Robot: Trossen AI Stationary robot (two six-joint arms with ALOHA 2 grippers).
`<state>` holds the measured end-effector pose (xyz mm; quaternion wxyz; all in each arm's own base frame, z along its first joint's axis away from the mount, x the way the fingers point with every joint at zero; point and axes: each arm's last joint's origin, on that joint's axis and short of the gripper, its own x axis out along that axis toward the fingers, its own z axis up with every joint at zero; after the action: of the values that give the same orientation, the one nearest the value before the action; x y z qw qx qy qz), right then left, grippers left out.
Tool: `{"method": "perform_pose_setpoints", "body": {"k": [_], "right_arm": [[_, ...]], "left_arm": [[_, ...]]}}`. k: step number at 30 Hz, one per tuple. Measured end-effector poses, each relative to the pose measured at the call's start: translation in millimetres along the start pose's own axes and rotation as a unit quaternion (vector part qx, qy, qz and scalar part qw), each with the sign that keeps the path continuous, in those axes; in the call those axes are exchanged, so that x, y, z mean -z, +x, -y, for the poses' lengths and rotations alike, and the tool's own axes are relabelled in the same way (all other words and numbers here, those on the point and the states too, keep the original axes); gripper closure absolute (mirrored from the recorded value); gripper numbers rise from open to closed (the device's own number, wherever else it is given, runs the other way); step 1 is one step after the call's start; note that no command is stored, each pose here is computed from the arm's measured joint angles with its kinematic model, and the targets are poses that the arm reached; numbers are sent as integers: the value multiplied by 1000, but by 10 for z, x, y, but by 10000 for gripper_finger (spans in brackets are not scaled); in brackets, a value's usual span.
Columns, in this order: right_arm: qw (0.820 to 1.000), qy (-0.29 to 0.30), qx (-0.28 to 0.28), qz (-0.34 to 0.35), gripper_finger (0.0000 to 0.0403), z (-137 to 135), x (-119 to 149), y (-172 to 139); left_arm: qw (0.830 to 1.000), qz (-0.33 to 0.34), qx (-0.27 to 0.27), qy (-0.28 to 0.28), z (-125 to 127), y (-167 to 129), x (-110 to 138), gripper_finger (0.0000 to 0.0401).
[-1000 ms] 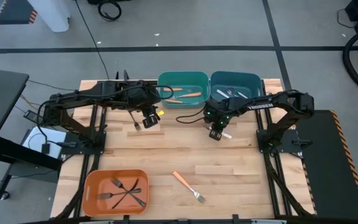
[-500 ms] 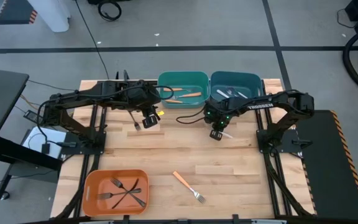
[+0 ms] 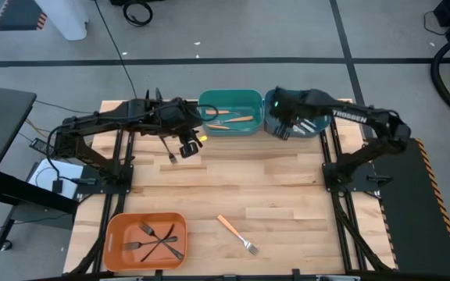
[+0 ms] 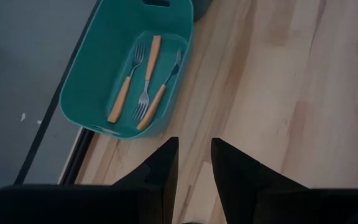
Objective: Sort silverware by color (type)
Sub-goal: Put the white fork into the blue bin, then put the black fork into the orange bin
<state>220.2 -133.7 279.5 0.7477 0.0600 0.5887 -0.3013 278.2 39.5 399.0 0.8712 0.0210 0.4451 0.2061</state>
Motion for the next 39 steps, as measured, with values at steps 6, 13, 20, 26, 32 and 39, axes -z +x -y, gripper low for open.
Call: {"method": "perform_pose_setpoints", "body": {"k": [6,13,20,26,32,39], "right_arm": [[999,37,22,2,387,488,-34,342],[997,39,27,-56,336,583,-30,625],[995,33,47,-77,299,544,-6,545],[994,73,40,-67,297,520,-5,157],[993,118,19,-12,297,455,15,-187],[988,153,-9,26,297,384,84,-393]], "left_arm": [[1000,10,-8,1,-73,23,-29,296],[1000,9,-17,-9,-156,46,-34,296],[999,-19,-31,-27,-278,77,16,296],[993,-91,-48,-56,-371,243,137,296],[980,-169,-63,-80,-376,674,448,296],[919,-213,-128,-306,-380,1079,859,296]]}}
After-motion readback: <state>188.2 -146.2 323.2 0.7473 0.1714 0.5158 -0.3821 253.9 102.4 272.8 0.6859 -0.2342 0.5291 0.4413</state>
